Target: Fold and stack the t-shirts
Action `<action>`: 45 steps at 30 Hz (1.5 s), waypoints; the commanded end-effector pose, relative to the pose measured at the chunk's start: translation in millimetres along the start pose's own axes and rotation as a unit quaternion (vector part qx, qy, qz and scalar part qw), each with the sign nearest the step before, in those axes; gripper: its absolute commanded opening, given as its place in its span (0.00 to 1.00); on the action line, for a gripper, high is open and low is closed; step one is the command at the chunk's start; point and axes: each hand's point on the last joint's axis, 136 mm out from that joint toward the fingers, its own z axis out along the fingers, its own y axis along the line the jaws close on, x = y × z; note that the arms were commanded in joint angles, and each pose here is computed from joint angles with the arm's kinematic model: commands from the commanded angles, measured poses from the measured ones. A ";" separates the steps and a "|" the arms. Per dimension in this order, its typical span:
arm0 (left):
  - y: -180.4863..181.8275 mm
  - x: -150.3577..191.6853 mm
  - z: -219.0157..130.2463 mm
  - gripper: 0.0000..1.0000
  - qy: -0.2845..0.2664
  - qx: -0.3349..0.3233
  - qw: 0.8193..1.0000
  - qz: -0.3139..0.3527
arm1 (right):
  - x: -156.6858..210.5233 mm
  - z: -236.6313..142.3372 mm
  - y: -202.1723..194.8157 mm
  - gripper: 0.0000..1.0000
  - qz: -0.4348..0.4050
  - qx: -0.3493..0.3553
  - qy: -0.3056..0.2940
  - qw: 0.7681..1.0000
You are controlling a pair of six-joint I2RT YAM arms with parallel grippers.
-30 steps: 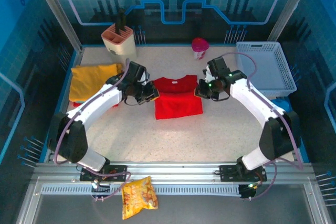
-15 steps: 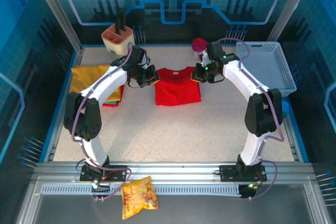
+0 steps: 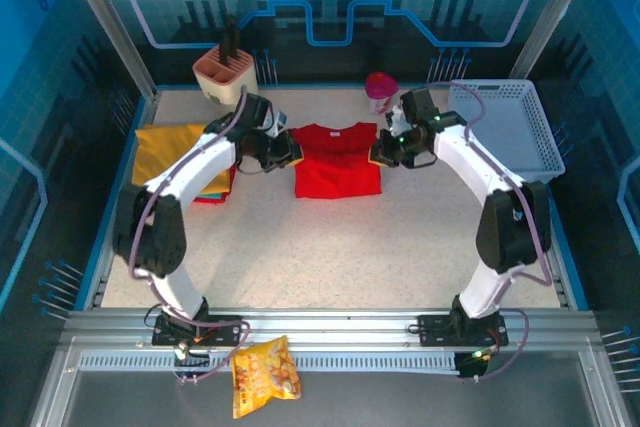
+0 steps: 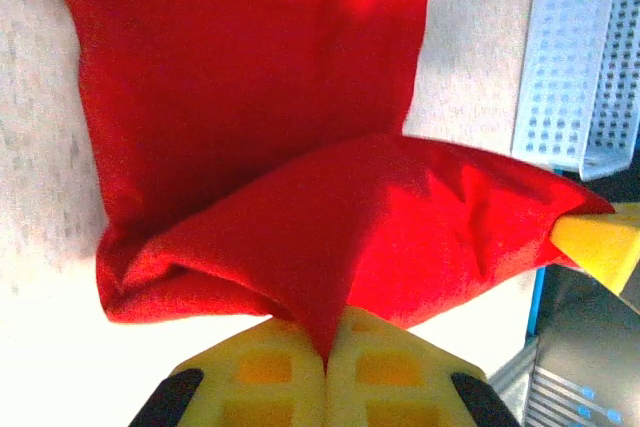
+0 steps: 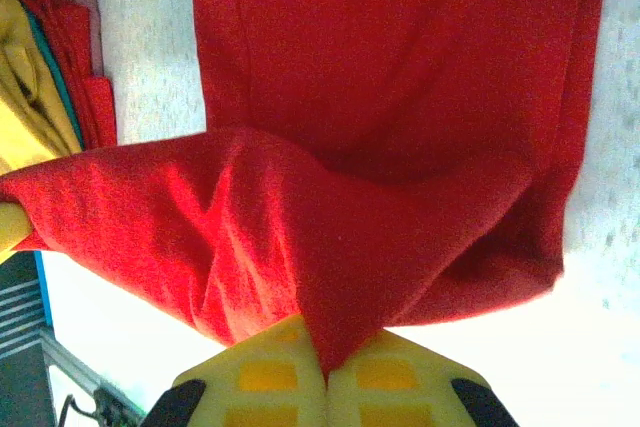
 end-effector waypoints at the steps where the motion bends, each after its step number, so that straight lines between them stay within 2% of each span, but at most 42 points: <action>1: -25.4 31.4 -21.1 0.00 -0.001 0.054 0.997 0.046 | 29.3 -16.7 10.8 0.00 -0.016 -0.011 -0.011 1.000; 13: 23.7 165.4 -39.1 0.00 0.025 0.040 0.998 0.044 | 161.2 -28.5 -30.0 0.00 -0.011 0.036 0.017 0.999; 19: 36.2 221.2 -50.8 0.00 0.036 0.045 0.998 0.009 | 227.0 -44.9 -45.8 0.00 0.009 0.054 0.029 0.998; 22: 38.8 236.4 -60.9 0.00 0.040 0.060 0.997 -0.015 | 247.1 -57.8 -51.6 0.00 0.035 0.055 0.026 0.998; 27: 23.8 221.0 -82.1 0.02 0.006 0.049 0.999 0.007 | 233.0 -72.6 -47.8 0.00 0.026 0.071 -0.001 0.997; 36: -26.8 154.4 -70.0 0.02 -0.017 0.032 0.996 0.087 | 160.0 -59.2 -10.2 0.00 -0.007 0.056 -0.016 0.998; 42: -31.4 100.2 -74.3 0.01 -0.045 0.041 0.995 0.073 | 118.7 -60.8 -8.0 0.00 -0.003 0.054 -0.031 0.998; 45: -30.2 86.4 -64.3 0.01 -0.034 0.044 0.996 0.071 | 103.8 -58.3 -9.2 0.00 0.003 0.046 -0.030 0.998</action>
